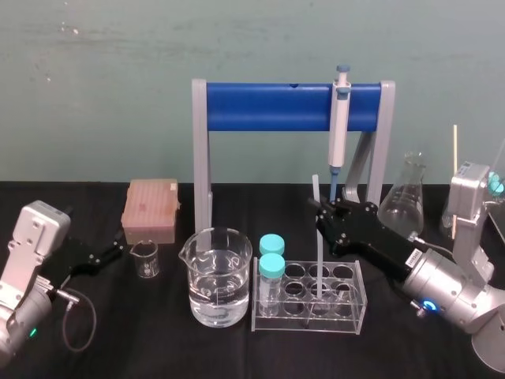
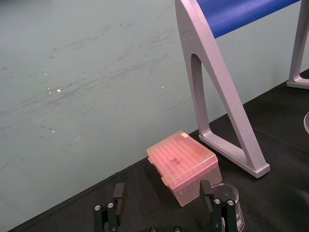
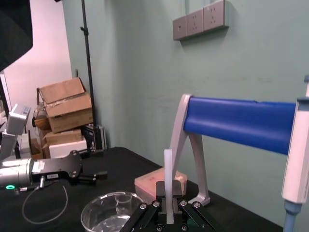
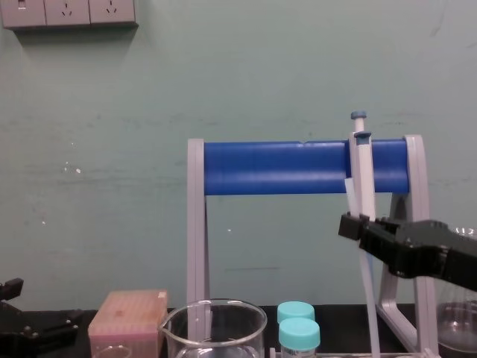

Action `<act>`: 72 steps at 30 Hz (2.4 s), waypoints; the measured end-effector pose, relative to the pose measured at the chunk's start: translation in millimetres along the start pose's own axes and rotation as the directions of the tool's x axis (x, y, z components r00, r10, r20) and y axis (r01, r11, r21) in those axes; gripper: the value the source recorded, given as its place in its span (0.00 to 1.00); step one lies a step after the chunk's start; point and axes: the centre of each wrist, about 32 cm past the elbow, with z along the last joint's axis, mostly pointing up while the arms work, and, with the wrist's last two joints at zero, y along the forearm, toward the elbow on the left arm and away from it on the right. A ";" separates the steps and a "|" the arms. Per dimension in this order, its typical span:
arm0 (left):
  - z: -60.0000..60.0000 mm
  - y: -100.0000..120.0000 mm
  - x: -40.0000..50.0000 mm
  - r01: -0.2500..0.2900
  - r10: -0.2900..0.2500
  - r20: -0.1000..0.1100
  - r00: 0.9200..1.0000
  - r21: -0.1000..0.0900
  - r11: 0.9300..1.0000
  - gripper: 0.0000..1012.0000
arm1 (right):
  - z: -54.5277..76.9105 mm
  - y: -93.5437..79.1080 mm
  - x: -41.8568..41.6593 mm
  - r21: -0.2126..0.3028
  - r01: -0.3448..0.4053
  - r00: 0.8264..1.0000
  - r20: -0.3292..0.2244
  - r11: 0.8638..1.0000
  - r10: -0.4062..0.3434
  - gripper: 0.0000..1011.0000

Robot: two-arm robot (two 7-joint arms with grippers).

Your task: Pick up the stirring rod with one hand, then place it down.

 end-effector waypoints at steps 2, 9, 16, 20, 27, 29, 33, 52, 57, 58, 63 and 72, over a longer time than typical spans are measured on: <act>0.0 0.0 0.0 0.000 0.000 0.000 1.000 0.000 1.000 0.99 | -2.6 0.2 0.2 -0.008 0.002 1.000 -0.004 1.000 -0.002 0.07; 0.0 0.0 0.0 0.000 0.000 0.000 1.000 0.000 1.000 0.99 | -7.9 0.9 -0.1 -0.023 0.011 1.000 -0.017 1.000 -0.012 0.07; 0.0 0.0 0.0 0.000 0.000 0.000 1.000 0.000 1.000 0.99 | -12.9 2.5 -1.0 -0.033 0.024 0.999 -0.035 0.999 -0.025 0.07; 0.0 0.0 0.0 0.000 0.000 0.000 1.000 0.000 1.000 0.99 | -15.3 3.0 -1.2 -0.044 0.024 0.999 -0.037 0.999 -0.026 0.07; 0.0 0.0 0.0 0.000 0.000 0.000 1.000 0.000 1.000 0.99 | -18.3 4.4 -1.4 -0.062 0.021 0.999 -0.041 0.998 -0.024 0.07; 0.0 0.0 0.0 0.000 0.000 0.000 1.000 0.000 1.000 0.99 | -18.8 5.1 -1.3 -0.067 0.019 0.999 -0.041 0.998 -0.022 0.07; 0.0 0.0 0.0 0.000 0.000 0.000 1.000 0.000 1.000 0.99 | -20.0 5.8 -1.8 -0.078 0.016 0.999 -0.043 0.997 -0.019 0.07; 0.0 0.0 0.0 0.000 0.000 0.000 1.000 0.000 1.000 0.99 | -21.3 6.7 -3.4 -0.099 0.016 0.999 -0.036 0.995 -0.019 0.07; 0.0 0.0 0.0 0.000 0.000 0.000 1.000 0.000 1.000 0.99 | -21.3 6.7 -3.4 -0.098 0.015 0.999 -0.036 0.995 -0.019 0.14; 0.0 0.0 0.0 0.000 0.000 0.000 1.000 0.000 1.000 0.99 | -21.2 6.7 -3.3 -0.098 0.015 0.999 -0.036 0.995 -0.019 0.18; 0.0 0.0 0.0 0.000 0.000 0.000 1.000 0.000 1.000 0.99 | -21.2 6.7 -3.2 -0.097 0.015 0.999 -0.037 0.995 -0.018 0.33; 0.0 0.0 0.0 0.000 0.000 0.000 1.000 0.000 1.000 0.99 | -21.0 6.6 -3.0 -0.095 0.015 0.999 -0.038 0.995 -0.019 0.61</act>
